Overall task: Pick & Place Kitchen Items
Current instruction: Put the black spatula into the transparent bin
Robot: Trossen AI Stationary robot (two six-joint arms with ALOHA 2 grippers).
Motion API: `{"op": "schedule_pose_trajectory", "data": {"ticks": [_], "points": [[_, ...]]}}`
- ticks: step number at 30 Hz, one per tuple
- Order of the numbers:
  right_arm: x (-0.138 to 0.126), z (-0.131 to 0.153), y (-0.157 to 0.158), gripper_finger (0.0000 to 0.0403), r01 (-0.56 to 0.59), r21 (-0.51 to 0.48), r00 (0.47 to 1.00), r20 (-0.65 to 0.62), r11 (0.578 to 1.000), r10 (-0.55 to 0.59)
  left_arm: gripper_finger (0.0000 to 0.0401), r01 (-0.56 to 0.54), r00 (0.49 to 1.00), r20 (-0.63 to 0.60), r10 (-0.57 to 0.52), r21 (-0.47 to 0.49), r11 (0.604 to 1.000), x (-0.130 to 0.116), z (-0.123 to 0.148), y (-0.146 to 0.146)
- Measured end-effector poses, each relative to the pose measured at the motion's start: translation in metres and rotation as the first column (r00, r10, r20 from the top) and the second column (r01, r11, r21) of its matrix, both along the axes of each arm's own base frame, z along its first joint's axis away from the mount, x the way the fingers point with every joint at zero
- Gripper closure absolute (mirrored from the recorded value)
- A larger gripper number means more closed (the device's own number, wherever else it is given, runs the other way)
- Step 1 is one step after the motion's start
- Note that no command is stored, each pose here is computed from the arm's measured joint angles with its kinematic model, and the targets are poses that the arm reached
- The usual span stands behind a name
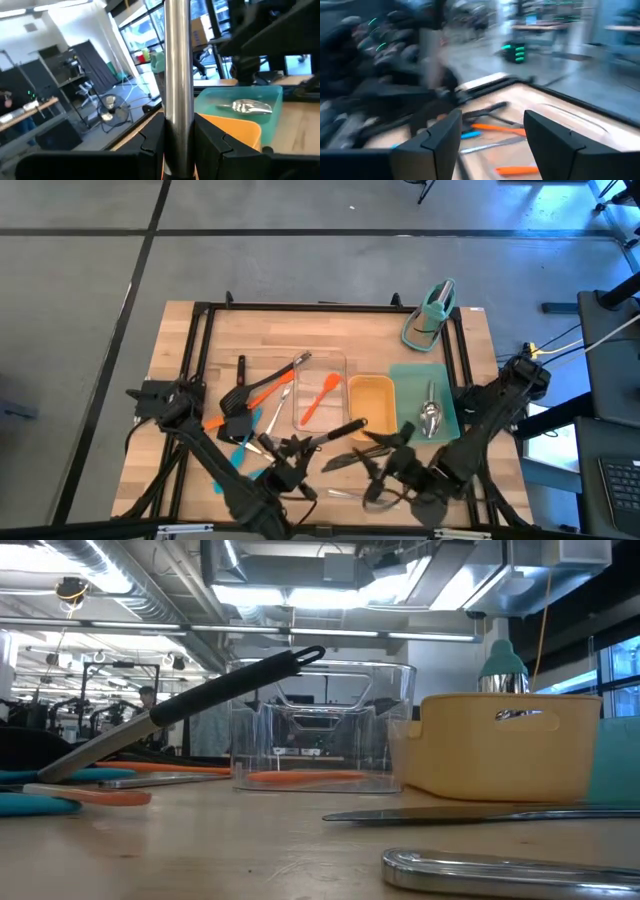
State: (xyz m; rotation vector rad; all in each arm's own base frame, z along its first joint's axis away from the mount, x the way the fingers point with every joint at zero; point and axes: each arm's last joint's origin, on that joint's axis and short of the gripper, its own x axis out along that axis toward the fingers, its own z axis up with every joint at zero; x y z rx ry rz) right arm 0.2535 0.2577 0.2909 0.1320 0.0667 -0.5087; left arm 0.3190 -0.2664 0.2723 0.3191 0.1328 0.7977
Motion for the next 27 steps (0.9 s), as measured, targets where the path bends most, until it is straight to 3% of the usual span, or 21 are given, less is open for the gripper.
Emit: {"op": "schedule_pose_trajectory", "data": {"ticks": [4,8,14,19,21,27], "points": [[0.018,0.039,0.002,0.0186,-0.21,-0.068,0.978,-0.003,0.975,0.21,0.0334,0.033,0.999,-0.024,-0.033,0.024,0.999,-0.008,0.009,-0.012],[0.018,0.055,0.007,0.0186,-0.322,-0.153,0.945,0.003,0.934,0.326,0.0334,0.092,0.995,-0.049,-0.09,0.046,0.995,-0.024,0.016,-0.03],[0.015,0.056,0.015,0.0186,-0.386,-0.212,0.92,-0.015,0.898,0.391,0.0334,0.146,0.989,-0.017,-0.145,0.015,0.989,-0.04,0.02,-0.047],[0.016,0.058,0.02,0.0186,-0.552,-0.229,0.824,-0.005,0.802,0.566,0.0334,0.155,0.988,-0.016,-0.154,0.013,0.988,-0.041,0.02,-0.052],[0.016,0.059,0.021,0.0186,-0.576,-0.238,0.806,-0.003,0.782,0.592,0.0334,0.155,0.988,-0.03,-0.154,0.027,0.988,-0.038,0.019,-0.055],[0.018,0.061,0.02,0.0186,-0.573,-0.268,0.804,0.0,0.775,0.595,0.0334,0.184,0.979,-0.092,-0.18,0.027,0.983,-0.03,0.021,-0.074]]}}
